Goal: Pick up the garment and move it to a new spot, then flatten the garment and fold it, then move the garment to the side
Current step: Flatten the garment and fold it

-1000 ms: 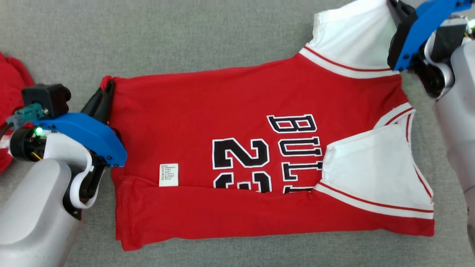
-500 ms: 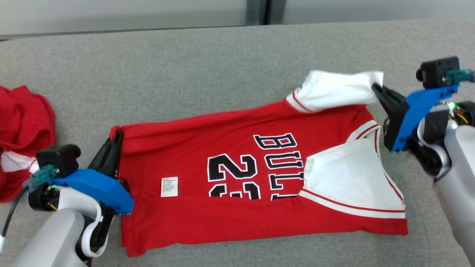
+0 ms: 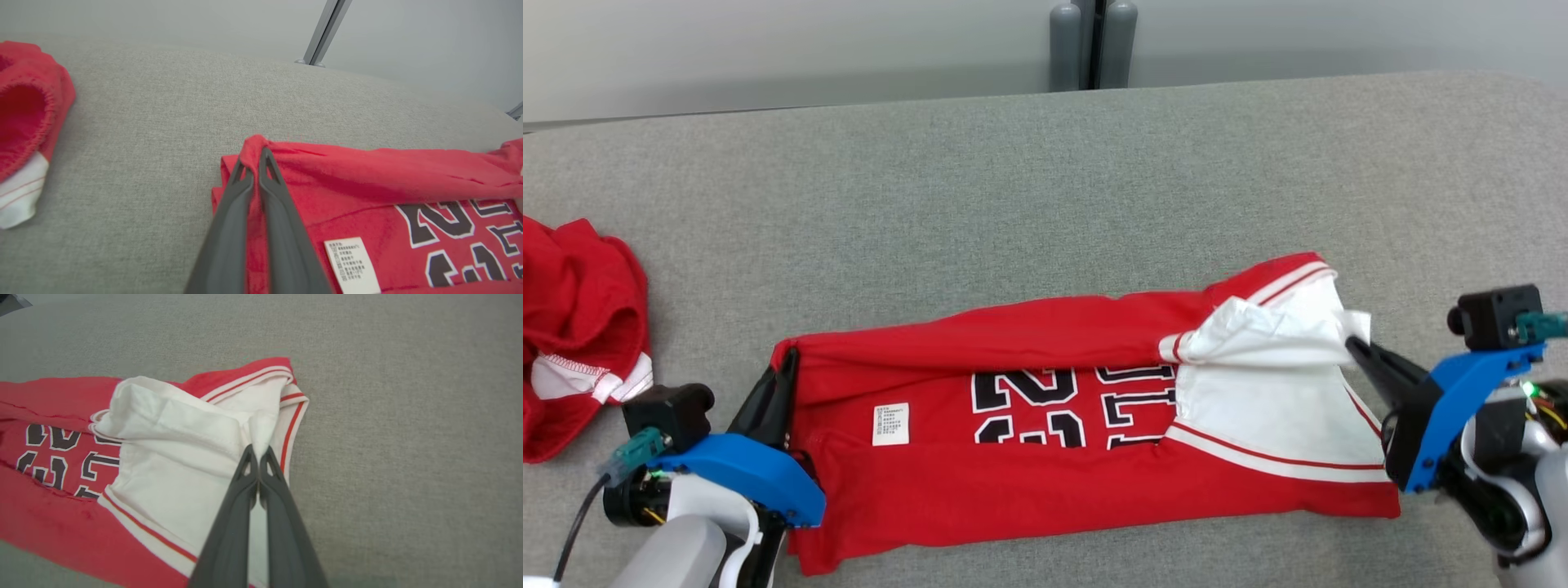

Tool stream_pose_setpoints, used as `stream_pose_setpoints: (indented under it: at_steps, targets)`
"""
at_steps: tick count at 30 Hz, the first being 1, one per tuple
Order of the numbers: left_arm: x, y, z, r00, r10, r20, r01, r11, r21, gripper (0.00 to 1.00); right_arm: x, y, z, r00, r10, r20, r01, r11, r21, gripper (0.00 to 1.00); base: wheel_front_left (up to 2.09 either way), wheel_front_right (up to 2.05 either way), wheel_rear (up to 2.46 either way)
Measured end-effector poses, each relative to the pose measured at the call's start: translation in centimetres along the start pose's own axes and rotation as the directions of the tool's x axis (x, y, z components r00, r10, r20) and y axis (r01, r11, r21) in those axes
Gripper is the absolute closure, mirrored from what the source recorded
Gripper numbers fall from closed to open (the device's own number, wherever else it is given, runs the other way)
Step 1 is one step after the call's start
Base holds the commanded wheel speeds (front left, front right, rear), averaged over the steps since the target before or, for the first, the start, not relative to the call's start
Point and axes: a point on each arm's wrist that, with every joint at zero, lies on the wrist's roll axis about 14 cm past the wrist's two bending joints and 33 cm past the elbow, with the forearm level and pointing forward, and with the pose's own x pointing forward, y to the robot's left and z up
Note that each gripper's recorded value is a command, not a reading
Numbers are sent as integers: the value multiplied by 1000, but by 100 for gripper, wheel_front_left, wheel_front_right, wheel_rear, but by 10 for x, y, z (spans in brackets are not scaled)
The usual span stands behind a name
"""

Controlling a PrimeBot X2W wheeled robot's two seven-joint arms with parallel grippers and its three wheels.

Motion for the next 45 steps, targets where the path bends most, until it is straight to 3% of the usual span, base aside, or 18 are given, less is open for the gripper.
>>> stream_pose_setpoints:
  at_steps: [4,5,6,7,9,10,21,30,45]
  targets:
    - [-4,0,-8,1000,11,-13,-11,1000,-8,100,-14,6,-15,999,-3,-35,4,1000,16,100,0,0,0]
    - [-4,-1,-10,1000,11,-16,-12,1000,-10,91,-17,8,-20,999,-4,-45,5,1000,25,98,0,0,0]
    - [-4,-2,-12,1000,11,-22,-11,1000,-9,65,-20,10,-25,998,-6,-63,8,999,32,33,0,0,0]
    - [-4,-2,-13,1000,11,-26,-11,1000,-9,55,-23,11,-31,996,-6,-85,10,999,40,0,0,0,0]
    - [-5,-2,-16,999,17,-30,-18,1000,-17,4,-27,16,-39,994,-3,-106,8,999,53,0,0,0,0]
    - [-6,-2,-17,999,20,-29,-21,1000,-22,0,-30,18,-40,994,-4,-112,10,998,54,0,0,0,0]
    - [-17,-9,21,988,39,151,-35,999,-29,0,-47,6,-22,995,-97,-39,98,995,34,0,0,0,0]
    - [-28,-15,51,963,55,264,-55,998,-7,0,-33,3,-6,989,-146,-2,146,988,58,0,0,0,0]
    - [-25,-7,40,974,49,223,-60,997,41,0,16,0,-56,956,-185,-229,195,980,23,0,0,0,0]
